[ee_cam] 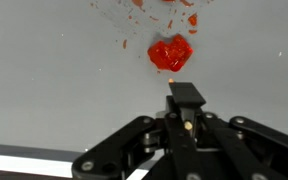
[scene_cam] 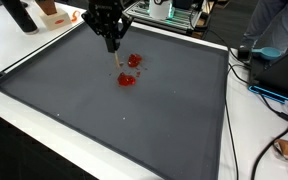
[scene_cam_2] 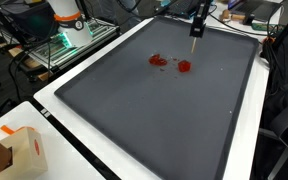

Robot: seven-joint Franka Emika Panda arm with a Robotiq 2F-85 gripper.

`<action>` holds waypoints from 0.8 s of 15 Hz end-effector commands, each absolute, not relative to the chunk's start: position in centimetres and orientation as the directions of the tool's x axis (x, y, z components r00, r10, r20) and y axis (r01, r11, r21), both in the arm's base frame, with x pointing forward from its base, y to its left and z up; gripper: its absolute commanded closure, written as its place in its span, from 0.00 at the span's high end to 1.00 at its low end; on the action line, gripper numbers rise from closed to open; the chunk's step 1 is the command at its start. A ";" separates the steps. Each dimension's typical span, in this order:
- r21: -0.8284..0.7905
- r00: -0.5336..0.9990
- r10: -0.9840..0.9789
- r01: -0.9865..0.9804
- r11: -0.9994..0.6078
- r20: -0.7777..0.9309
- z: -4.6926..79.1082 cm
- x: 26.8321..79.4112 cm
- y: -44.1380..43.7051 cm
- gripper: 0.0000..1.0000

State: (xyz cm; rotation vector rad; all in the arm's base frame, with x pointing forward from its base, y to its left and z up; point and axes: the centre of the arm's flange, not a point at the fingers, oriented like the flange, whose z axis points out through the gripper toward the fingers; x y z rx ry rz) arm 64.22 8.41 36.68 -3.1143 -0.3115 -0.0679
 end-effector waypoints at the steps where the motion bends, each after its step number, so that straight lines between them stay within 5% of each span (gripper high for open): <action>1: -0.012 0.980 0.196 0.197 -0.980 0.041 38.5 62.2 8.6 0.03; 12: -0.005 0.982 0.186 0.186 -0.982 -0.021 40.7 61.7 10.0 0.03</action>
